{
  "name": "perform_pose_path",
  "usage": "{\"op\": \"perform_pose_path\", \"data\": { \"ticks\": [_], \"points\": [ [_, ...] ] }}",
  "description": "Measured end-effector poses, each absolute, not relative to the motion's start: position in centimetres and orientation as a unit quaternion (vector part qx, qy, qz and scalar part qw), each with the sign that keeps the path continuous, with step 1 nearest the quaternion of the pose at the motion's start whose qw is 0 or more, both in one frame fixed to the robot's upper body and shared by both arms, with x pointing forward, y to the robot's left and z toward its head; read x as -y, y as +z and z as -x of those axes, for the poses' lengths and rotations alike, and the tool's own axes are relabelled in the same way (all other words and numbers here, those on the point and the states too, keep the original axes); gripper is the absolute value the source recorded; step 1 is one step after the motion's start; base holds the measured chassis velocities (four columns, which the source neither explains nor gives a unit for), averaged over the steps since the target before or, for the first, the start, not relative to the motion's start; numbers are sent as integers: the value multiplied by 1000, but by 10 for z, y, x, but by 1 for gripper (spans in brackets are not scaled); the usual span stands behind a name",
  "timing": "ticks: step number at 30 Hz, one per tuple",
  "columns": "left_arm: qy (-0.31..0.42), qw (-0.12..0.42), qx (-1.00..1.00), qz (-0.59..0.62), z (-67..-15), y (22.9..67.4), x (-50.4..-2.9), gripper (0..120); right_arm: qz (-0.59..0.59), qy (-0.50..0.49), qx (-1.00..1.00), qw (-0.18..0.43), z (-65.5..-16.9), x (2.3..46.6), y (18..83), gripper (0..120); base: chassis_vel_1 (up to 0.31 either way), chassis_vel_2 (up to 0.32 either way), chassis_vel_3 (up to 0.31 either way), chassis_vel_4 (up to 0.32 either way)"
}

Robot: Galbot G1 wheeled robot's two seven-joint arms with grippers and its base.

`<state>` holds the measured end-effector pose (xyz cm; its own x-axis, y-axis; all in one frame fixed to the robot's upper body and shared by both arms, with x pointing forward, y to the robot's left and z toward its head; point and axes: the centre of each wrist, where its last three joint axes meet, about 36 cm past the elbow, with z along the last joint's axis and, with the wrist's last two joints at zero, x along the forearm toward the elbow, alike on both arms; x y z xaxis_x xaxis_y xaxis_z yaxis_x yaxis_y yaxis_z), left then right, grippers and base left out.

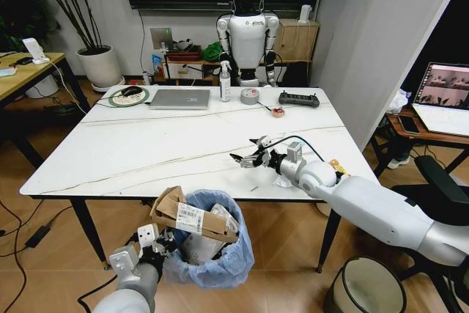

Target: Pick up the trash bin and place the trash from the table into it.

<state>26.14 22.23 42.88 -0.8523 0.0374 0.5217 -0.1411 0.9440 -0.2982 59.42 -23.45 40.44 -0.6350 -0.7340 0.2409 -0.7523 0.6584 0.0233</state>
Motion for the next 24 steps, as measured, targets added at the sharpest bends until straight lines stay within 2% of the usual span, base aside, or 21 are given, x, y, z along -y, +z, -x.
{"op": "perform_pose_path", "data": {
  "ticks": [10, 24],
  "points": [
    [165, 272, 948, -28, -261, 427, -222, 0, -390, 87, 907, 133, -615, 271, 375, 100, 0, 0, 0, 0],
    [165, 275, 947, -31, -263, 422, -222, 0, -400, 115, 895, 162, -620, 265, 374, 100, 0, 0, 0, 0]
  ]
}}
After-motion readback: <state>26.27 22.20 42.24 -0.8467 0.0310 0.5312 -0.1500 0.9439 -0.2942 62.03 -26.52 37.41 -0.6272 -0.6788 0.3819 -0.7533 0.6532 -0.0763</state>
